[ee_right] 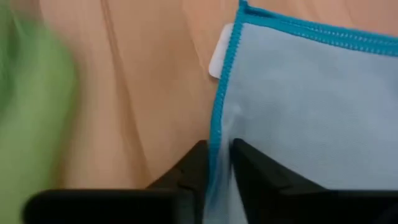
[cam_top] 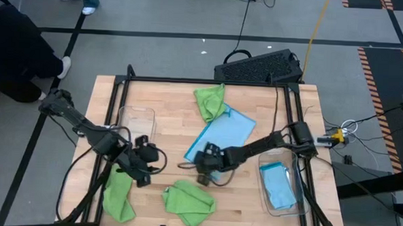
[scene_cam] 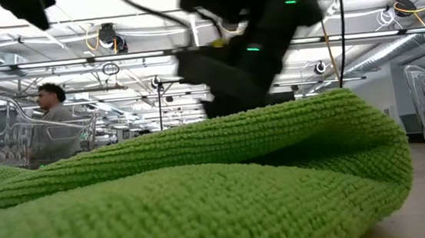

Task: Sort microfiber towel by color & place in baskets
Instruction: Fold the blue microfiber towel

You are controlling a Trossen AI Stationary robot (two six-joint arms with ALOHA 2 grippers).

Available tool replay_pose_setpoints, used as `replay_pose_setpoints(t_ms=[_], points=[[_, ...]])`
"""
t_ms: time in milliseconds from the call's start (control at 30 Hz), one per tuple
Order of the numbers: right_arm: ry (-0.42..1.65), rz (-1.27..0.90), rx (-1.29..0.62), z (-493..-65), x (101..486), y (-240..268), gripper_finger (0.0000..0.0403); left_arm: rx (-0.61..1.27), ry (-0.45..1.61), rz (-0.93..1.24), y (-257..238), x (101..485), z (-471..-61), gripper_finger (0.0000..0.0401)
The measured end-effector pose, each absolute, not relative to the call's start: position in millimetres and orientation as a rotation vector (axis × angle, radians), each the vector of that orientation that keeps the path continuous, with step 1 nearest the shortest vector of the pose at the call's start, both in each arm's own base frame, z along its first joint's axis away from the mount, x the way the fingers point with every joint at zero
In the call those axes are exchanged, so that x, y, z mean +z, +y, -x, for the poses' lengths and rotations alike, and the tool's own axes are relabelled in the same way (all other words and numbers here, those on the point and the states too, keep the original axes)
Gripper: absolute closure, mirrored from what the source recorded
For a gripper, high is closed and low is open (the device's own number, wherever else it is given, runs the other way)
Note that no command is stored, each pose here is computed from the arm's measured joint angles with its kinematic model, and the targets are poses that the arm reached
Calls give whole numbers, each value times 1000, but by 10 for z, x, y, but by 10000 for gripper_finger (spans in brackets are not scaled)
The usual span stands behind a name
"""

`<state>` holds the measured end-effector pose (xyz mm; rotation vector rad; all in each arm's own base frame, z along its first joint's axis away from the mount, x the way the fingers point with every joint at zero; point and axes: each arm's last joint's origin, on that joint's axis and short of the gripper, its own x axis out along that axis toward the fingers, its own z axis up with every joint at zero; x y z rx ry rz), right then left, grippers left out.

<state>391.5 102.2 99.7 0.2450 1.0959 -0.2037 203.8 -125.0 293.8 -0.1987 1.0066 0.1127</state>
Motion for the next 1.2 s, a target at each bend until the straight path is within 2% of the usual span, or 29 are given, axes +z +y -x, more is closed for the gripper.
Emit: replay_pose_setpoints(t_ms=[100,167,433,633,833,1200], points=[[1103,-345,-217,-3995,919,1082,385,71,1036,136,-1227,2987,-1911,213],[1100,-352,-191,-4042,962,1183,394,48,1062,77,-1204,3008,-1826,213],[1033,-341,-72,-4200,1316,1573,398,-22,1081,-64,-1099,3085,-1671,213],[961,-423,-45,-4286,1628,1804,398,-7,1079,-28,-1110,3088,-1662,213],[921,-472,-60,-4340,1761,1841,398,-15,1079,-7,-1167,3088,-1624,213],[1160,-314,-167,-4238,1663,1449,398,-119,1096,24,-1440,3088,-1393,213]])
